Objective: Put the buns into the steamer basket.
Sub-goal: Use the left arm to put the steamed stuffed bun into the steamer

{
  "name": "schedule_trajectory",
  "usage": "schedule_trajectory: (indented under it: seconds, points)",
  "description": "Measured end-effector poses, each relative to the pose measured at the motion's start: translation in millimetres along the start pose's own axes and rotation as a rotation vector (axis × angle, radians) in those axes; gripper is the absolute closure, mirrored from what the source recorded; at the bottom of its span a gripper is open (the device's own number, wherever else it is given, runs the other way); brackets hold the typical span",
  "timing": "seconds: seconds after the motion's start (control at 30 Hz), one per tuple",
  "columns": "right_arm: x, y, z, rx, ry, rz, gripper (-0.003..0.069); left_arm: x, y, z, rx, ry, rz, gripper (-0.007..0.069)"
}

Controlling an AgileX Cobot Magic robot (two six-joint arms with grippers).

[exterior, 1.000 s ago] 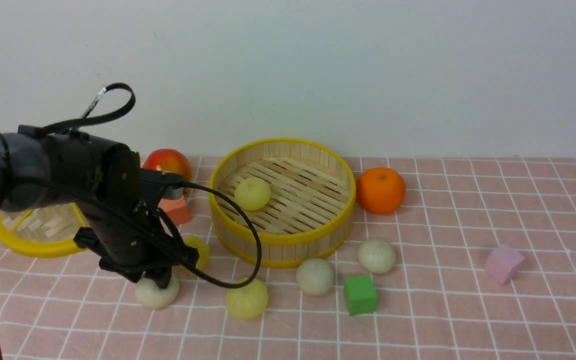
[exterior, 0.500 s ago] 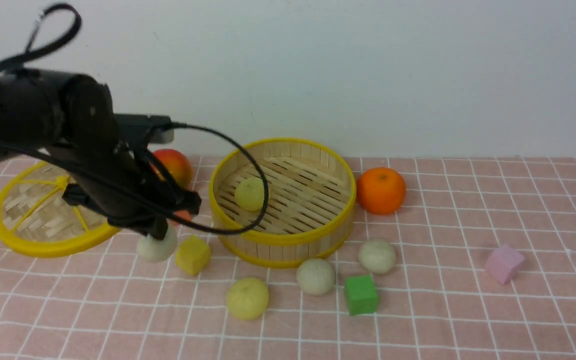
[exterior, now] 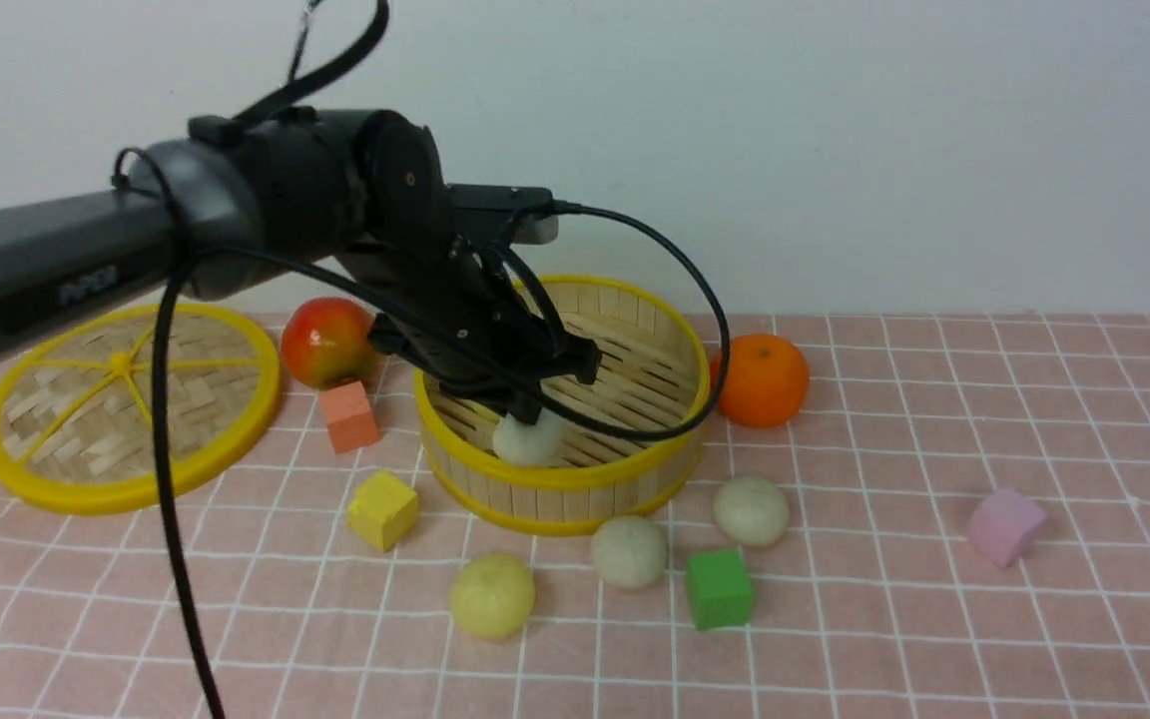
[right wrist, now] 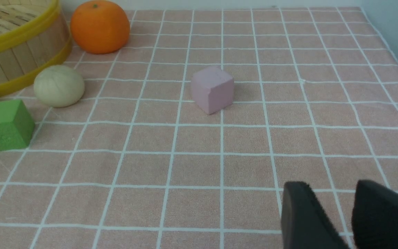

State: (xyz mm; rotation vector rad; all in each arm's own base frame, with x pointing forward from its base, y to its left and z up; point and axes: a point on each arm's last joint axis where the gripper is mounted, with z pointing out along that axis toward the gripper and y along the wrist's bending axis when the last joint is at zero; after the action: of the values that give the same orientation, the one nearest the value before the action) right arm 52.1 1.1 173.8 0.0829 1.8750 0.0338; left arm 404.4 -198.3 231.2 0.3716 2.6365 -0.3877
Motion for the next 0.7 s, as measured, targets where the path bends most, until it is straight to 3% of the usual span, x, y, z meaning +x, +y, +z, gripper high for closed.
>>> schedule_trajectory:
  seconds: [0.3, 0.47, 0.7]
  points:
    - [0.0, 0.0, 0.0, 0.000, 0.000, 0.000, 0.0419, -3.0, 5.0, 25.5, -0.019, 0.011, 0.003, 0.0622]
    - [0.0, 0.0, 0.0, 0.000, 0.000, 0.000, 0.0419, -5.5, 5.6, 25.5, -0.027, -0.014, 0.013, 0.0568]
    - [0.0, 0.0, 0.0, 0.000, 0.000, 0.000, 0.0419, -5.0, 6.2, 27.4, -0.030, -0.011, 0.015, 0.0334]
